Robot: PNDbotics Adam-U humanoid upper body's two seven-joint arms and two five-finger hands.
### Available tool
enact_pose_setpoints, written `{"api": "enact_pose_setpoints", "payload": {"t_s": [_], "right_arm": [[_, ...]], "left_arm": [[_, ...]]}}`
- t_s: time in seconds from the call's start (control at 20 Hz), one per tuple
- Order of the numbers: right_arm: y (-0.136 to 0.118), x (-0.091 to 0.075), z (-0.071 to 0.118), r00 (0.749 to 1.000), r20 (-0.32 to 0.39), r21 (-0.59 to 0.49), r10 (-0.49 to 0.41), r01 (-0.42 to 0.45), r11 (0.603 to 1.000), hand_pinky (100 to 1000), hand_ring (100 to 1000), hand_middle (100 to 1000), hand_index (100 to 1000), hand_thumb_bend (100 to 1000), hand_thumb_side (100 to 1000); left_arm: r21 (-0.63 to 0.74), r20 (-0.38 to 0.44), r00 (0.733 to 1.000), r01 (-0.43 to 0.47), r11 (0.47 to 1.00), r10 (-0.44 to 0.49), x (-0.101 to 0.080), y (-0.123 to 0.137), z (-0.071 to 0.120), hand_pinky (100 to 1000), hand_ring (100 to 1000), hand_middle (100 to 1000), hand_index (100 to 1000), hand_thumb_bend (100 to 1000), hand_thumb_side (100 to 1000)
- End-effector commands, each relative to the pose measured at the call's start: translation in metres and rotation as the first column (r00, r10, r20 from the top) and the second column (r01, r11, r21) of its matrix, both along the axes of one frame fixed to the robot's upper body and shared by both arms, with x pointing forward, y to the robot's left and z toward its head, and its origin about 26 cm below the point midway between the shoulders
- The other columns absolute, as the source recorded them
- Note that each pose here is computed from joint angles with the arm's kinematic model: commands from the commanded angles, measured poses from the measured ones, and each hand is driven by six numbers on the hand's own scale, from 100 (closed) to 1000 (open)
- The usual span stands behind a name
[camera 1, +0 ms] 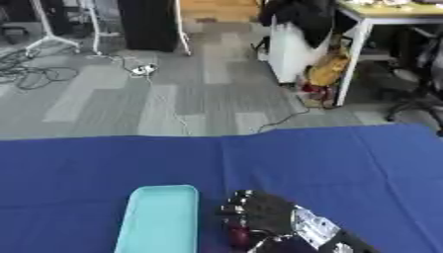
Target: Pick up objects on the table and place them in the box.
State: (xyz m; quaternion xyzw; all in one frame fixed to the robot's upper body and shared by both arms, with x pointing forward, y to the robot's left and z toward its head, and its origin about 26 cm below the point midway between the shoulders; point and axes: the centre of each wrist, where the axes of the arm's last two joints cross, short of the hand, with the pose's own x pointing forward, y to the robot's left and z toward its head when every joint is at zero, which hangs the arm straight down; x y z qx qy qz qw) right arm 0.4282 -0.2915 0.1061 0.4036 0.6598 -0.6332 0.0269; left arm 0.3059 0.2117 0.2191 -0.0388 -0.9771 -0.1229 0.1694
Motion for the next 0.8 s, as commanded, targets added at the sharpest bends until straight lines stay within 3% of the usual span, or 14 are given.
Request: {"api": "enact_pose_setpoints", "payload": {"t_s": [0.05, 0.4, 0.6, 0.8], "right_arm": [[-0.019, 0.003, 0.000, 0.952, -0.034, 0.164, 0.304, -0.295, 0.941, 352, 537, 662, 814, 364, 1000], [-0.040, 0.001, -0.016, 0.968, -0.083, 0.197, 0.238, -0.219, 0.956, 105, 409, 603, 823, 457, 1000], [-0.050, -0.002, -0.021, 0.971, -0.102, 0.195, 0.216, -0.193, 0.961, 100, 370, 586, 828, 480, 1000], [-0.056, -0.005, -0.029, 0.972, -0.123, 0.217, 0.201, -0.172, 0.961, 100, 270, 515, 806, 477, 976]], "left_arm": [[0.012, 0.028, 1.000, 0.004, 1.000, -0.005, -0.002, 0.001, 0.008, 458, 496, 613, 734, 427, 810], [0.014, 0.025, 1.000, 0.001, 1.000, -0.001, -0.002, 0.002, 0.007, 458, 496, 613, 734, 426, 810], [0.017, 0.023, 1.000, -0.001, 1.000, 0.000, -0.002, 0.003, 0.006, 457, 496, 613, 734, 426, 810], [0.018, 0.023, 1.000, -0.001, 1.000, 0.000, -0.002, 0.003, 0.006, 457, 496, 613, 735, 425, 810]]}}
